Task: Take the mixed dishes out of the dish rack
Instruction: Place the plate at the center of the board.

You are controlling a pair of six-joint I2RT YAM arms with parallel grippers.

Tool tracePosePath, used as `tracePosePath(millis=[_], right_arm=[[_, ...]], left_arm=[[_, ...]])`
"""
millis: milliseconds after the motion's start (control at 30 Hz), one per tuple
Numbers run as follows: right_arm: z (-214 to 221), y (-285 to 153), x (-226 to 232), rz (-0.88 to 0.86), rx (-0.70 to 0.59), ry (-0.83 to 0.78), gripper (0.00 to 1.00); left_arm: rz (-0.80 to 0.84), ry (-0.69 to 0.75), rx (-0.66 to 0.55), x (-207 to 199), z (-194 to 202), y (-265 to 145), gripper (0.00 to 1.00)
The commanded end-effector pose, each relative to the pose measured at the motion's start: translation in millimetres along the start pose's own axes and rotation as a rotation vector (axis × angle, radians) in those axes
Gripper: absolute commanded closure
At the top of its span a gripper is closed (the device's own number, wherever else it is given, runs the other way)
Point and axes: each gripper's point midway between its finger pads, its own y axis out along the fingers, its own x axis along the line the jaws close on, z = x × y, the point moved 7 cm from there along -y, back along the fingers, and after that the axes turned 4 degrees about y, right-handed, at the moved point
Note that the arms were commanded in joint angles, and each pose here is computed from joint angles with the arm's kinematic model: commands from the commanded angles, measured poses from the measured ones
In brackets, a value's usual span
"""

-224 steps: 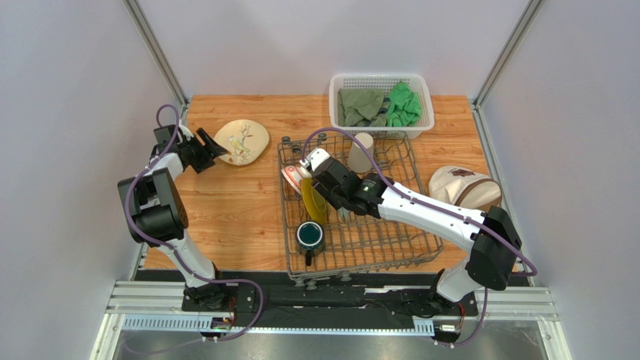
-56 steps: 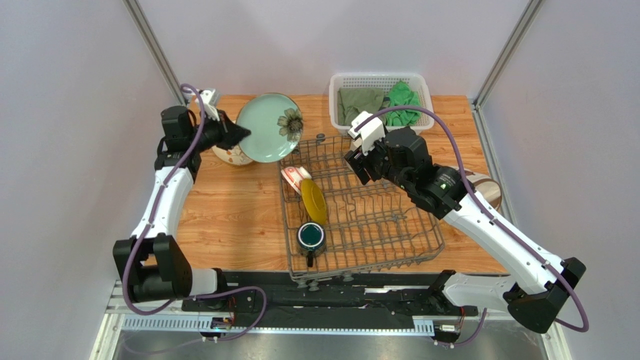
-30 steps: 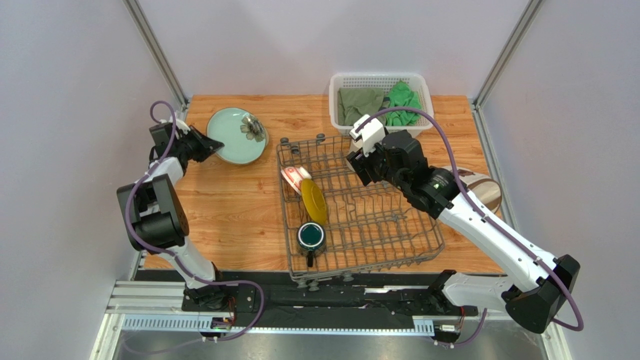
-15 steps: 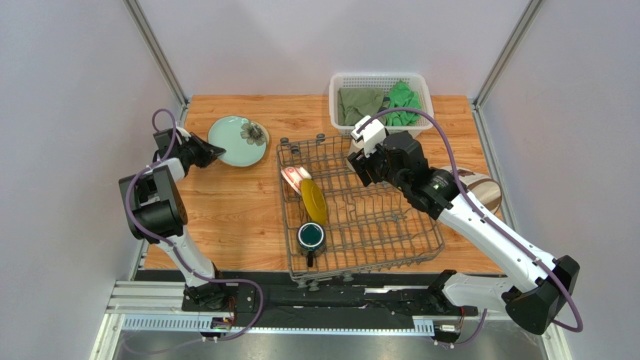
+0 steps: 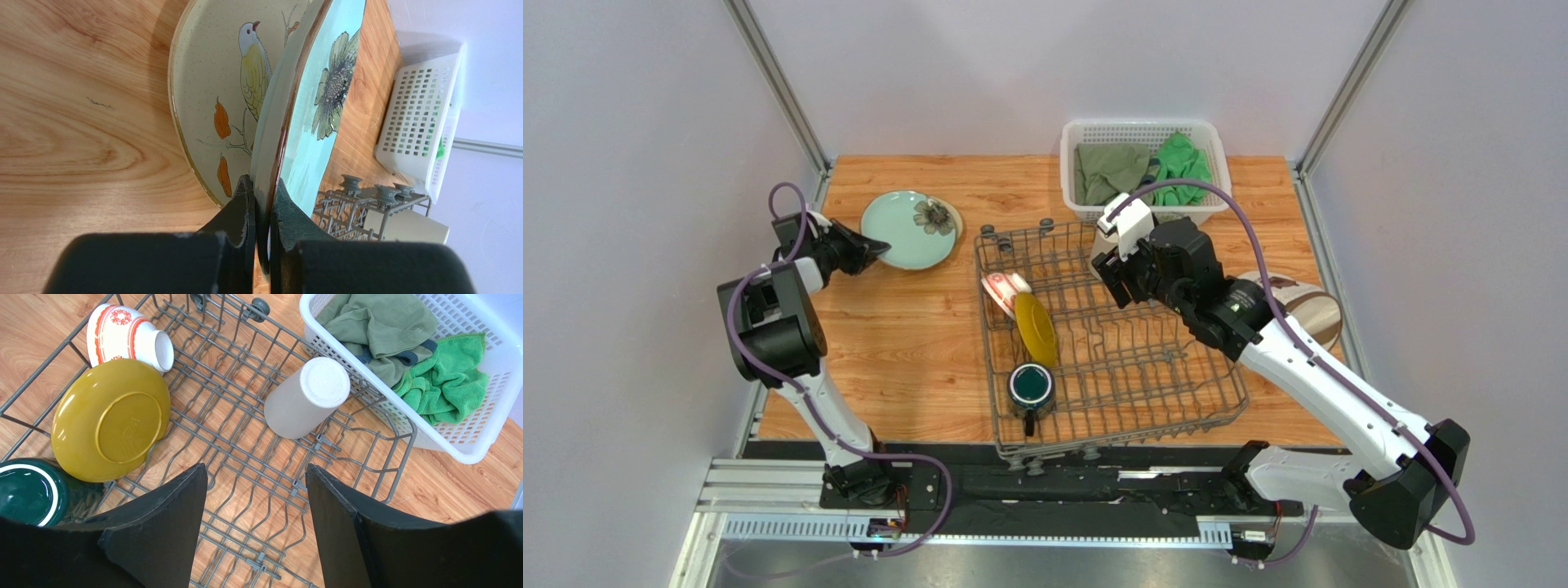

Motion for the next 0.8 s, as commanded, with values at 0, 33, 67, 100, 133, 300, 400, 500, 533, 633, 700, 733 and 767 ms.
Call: tracePosePath(millis=[0, 33, 67, 100, 133, 300, 400, 500, 533, 633, 700, 733, 767], right_arm=[[-9.3, -5.4, -2.0, -0.002, -0.062, 0.026, 0.35], [-8.5, -4.3, -1.6, -0.003, -0.059, 0.026, 0.35], [-8.5, -5.0, -1.6, -0.003, -0.061, 0.027, 0.35], [-8.2, -4.7, -1.4, -0.005, -0.061, 0.026, 0.35], [-7.4, -4.1, -1.2, -0.005, -0.058, 0.027, 0.35], [-6.4, -3.6, -0.3, -0.013, -0.056, 0.022, 0.35], [-5.7, -2.3, 0.4, -0.018, -0.052, 0.021, 0.35], [-4.9, -0.9, 0.3, -0.017, -0.047, 0.021, 0.35], [-4.7, -0.9, 0.6, -0.02, -0.046, 0.019, 0.35], [-4.2, -0.9, 1.3, -0.023, -0.046, 0.02, 0.35], [-4.4, -1.4, 1.1, -0.023, -0.048, 0.019, 0.35], [-3.3, -1.0, 1.4, -0.024, -0.045, 0.02, 0.35], [-3.5, -1.4, 0.8, -0.022, -0.046, 0.019, 0.35]], left_arm=[[0.105, 0.049, -0.065, -19.9, -28.0, -0.4, 1.0], [0.104, 0.044, -0.063, -19.3, -28.1, 0.5, 1.0], [0.104, 0.038, -0.062, -18.3, -28.1, 0.8, 1.0], [0.104, 0.037, -0.059, -18.1, -27.8, 1.8, 0.99], [0.103, 0.034, -0.056, -17.3, -27.4, 2.7, 0.96], [0.1, 0.014, -0.039, -13.5, -24.9, 5.9, 0.83], [0.099, 0.006, -0.029, -12.4, -24.7, 7.4, 0.75], [0.093, 0.0, -0.021, -9.7, -23.0, 8.9, 0.69], [0.093, 0.003, -0.023, -9.7, -24.2, 8.6, 0.68], [0.09, 0.002, -0.017, -9.0, -23.0, 9.5, 0.68], [0.089, 0.001, -0.014, -8.7, -22.4, 9.3, 0.67], [0.087, 0.001, -0.013, -7.6, -22.4, 9.3, 0.66], [0.086, 0.003, -0.012, -8.0, -22.2, 9.6, 0.66]])
